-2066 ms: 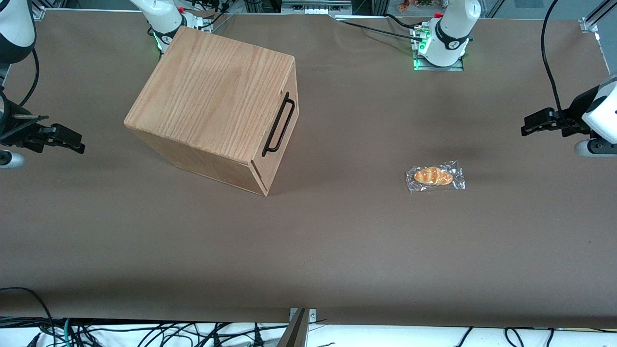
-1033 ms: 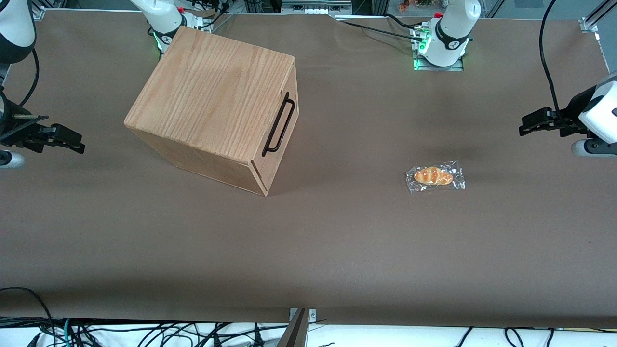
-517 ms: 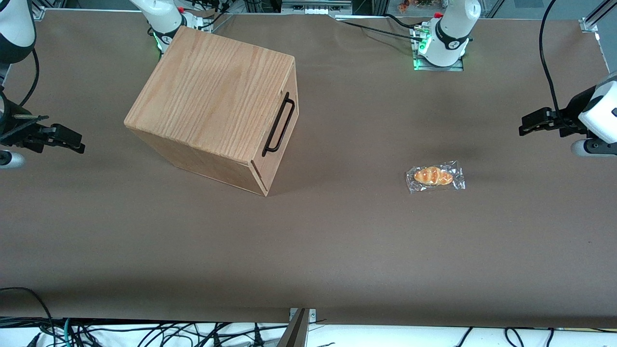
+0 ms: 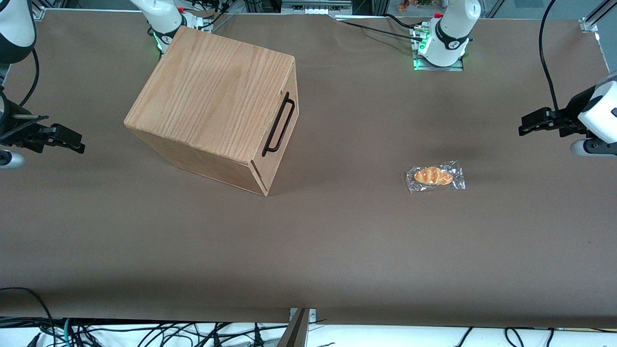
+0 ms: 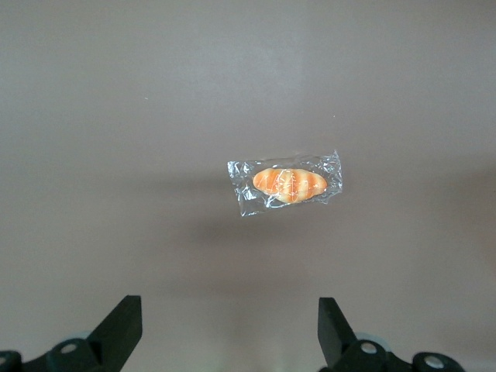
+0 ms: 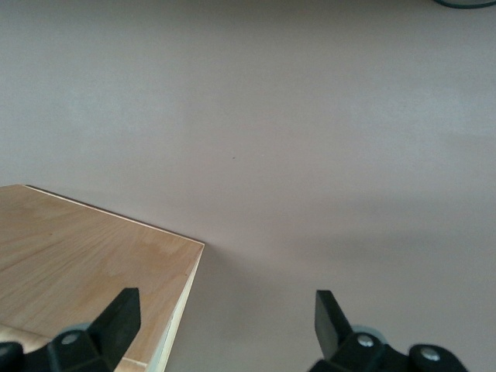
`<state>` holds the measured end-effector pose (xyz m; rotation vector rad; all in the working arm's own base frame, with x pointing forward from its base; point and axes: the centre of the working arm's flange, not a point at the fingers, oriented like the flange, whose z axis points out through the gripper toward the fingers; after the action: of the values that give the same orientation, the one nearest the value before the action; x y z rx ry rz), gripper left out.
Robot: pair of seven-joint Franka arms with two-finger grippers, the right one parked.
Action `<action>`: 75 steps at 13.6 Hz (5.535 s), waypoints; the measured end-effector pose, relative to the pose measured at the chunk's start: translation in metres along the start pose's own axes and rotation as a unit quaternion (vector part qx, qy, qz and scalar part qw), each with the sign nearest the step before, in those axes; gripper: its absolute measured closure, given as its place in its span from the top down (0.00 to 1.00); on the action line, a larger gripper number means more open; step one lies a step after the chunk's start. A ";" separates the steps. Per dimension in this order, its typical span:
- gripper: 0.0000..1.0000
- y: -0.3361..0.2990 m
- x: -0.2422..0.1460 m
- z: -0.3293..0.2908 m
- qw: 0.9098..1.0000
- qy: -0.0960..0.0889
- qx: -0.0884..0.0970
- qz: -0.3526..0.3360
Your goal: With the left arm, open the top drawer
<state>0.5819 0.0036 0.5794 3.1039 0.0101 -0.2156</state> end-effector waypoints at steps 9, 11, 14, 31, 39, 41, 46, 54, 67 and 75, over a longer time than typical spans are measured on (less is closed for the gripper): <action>1.00 0.143 -0.016 0.009 0.999 -0.020 -0.045 0.006; 1.00 0.155 -0.011 0.021 0.997 -0.040 -0.072 0.005; 1.00 0.189 -0.013 0.037 0.995 -0.059 -0.075 0.006; 1.00 0.402 -0.071 0.084 0.993 -0.043 -0.086 -0.064; 1.00 0.460 -0.082 0.109 0.992 -0.040 -0.090 -0.080; 1.00 0.475 -0.085 0.121 0.992 -0.035 -0.091 -0.084; 1.00 0.482 -0.080 0.133 0.991 -0.033 -0.097 -0.089; 1.00 0.500 -0.071 0.162 0.989 -0.026 -0.114 -0.089; 1.00 0.513 -0.071 0.191 0.994 0.000 -0.082 -0.065; 1.00 0.518 -0.073 0.201 0.995 0.002 -0.076 -0.059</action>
<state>0.4865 -0.5209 0.4061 2.9539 0.2011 -0.2011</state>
